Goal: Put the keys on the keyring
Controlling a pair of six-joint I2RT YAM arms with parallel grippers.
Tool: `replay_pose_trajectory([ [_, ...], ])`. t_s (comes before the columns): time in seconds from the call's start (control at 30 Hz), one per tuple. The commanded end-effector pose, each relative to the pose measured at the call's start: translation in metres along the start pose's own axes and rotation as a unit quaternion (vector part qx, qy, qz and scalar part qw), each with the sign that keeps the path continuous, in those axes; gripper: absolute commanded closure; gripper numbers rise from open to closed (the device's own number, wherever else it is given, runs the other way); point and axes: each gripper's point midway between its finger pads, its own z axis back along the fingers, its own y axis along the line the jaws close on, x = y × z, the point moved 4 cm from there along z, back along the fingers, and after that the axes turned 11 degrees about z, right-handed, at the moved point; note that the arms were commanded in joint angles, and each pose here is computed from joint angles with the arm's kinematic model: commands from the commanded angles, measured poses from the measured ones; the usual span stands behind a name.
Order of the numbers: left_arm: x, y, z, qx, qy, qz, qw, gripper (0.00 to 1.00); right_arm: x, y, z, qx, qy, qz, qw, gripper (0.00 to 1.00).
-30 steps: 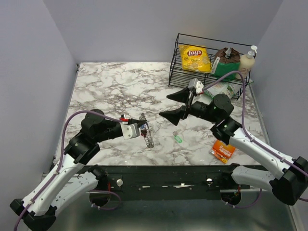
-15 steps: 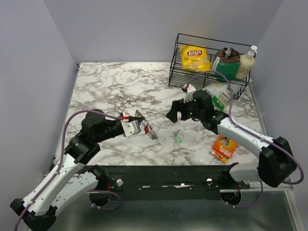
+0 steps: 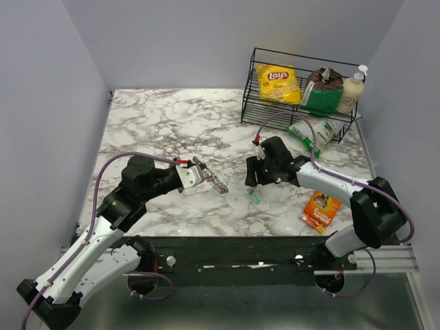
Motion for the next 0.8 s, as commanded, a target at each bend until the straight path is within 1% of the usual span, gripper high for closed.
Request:
replay_pose_trajectory([
  [0.0, 0.007, 0.006, -0.003, 0.017, -0.019, -0.002, 1.000, 1.00, -0.012, 0.005, -0.003, -0.009, 0.028, 0.000, 1.000, 0.43],
  [0.03, 0.007, 0.006, -0.003, 0.017, -0.018, -0.002, 1.000, 1.00, -0.011, 0.007, -0.004, -0.007, 0.029, 0.002, 1.000, 0.47],
  [0.13, 0.006, 0.006, -0.004, 0.016, -0.019, -0.002, 1.000, 1.00, -0.018, 0.010, -0.012, -0.007, 0.046, 0.007, 0.999, 0.48],
  [0.17, 0.006, 0.005, -0.004, 0.015, -0.020, -0.002, 1.000, 1.00, -0.021, 0.009, -0.014, -0.009, 0.053, 0.006, 0.999, 0.51],
  [0.3, 0.005, 0.006, -0.005, 0.016, -0.018, -0.001, 1.000, 1.00, -0.027, 0.007, -0.022, -0.017, 0.072, 0.005, 0.997, 0.53],
  [0.37, 0.005, 0.006, -0.005, 0.016, -0.017, 0.000, 1.000, 1.00, -0.029, 0.007, -0.024, -0.018, 0.077, 0.005, 0.997, 0.59],
  [0.4, 0.004, 0.006, -0.005, 0.016, -0.016, 0.001, 1.000, 1.00, -0.029, 0.007, -0.024, -0.018, 0.078, 0.005, 0.997, 0.60],
  [0.5, 0.003, 0.006, -0.005, 0.016, -0.014, 0.001, 1.000, 1.00, -0.030, 0.008, -0.027, -0.015, 0.081, 0.006, 0.997, 0.70],
  [0.53, 0.003, 0.006, -0.005, 0.017, -0.014, 0.001, 1.000, 1.00, -0.031, 0.007, -0.027, -0.016, 0.083, 0.006, 0.996, 0.71],
  [0.57, 0.003, 0.006, -0.005, 0.017, -0.013, 0.001, 1.000, 1.00, -0.032, 0.008, -0.028, -0.014, 0.085, 0.007, 0.996, 0.78],
  [0.63, 0.004, 0.007, -0.005, 0.018, -0.014, 0.000, 1.000, 1.00, -0.032, 0.009, -0.029, -0.011, 0.084, 0.008, 0.996, 0.86],
  [0.67, 0.003, 0.006, -0.005, 0.018, -0.011, 0.001, 1.000, 1.00, -0.032, 0.009, -0.029, -0.009, 0.085, 0.008, 0.996, 0.93],
  [0.77, 0.002, 0.007, -0.005, 0.019, -0.010, 0.000, 1.000, 1.00, -0.033, 0.009, -0.030, -0.007, 0.086, 0.011, 0.996, 0.99],
])
